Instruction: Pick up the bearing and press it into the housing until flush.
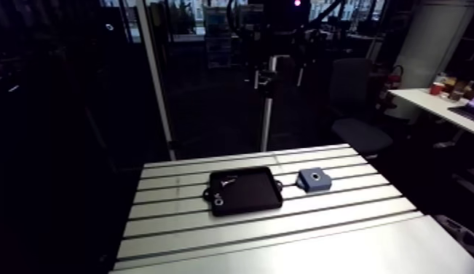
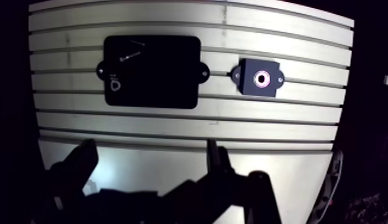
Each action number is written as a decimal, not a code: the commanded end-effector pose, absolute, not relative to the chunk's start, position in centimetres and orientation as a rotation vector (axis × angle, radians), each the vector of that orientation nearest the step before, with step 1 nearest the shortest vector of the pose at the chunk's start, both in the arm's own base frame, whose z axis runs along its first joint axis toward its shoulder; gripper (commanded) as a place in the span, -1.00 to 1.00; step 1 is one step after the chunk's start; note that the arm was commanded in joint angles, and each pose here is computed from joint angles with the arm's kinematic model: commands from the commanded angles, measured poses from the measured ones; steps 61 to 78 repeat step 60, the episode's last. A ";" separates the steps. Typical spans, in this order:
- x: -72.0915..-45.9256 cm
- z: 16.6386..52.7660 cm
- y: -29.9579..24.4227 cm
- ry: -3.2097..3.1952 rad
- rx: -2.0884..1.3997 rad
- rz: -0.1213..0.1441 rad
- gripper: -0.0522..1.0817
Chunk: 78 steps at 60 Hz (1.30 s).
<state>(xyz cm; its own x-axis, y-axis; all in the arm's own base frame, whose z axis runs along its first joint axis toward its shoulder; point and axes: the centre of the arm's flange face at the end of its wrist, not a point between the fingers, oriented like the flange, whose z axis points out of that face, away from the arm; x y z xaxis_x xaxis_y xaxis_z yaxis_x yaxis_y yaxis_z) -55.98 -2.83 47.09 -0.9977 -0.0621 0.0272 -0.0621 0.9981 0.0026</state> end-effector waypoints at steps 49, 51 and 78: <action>-56.1 47.4 -4.1 -3.110 0.049 -0.010 -0.90; -56.1 47.4 -4.1 -3.110 0.047 -0.010 -0.90; -56.1 47.3 -4.0 -3.114 0.046 -0.013 -0.90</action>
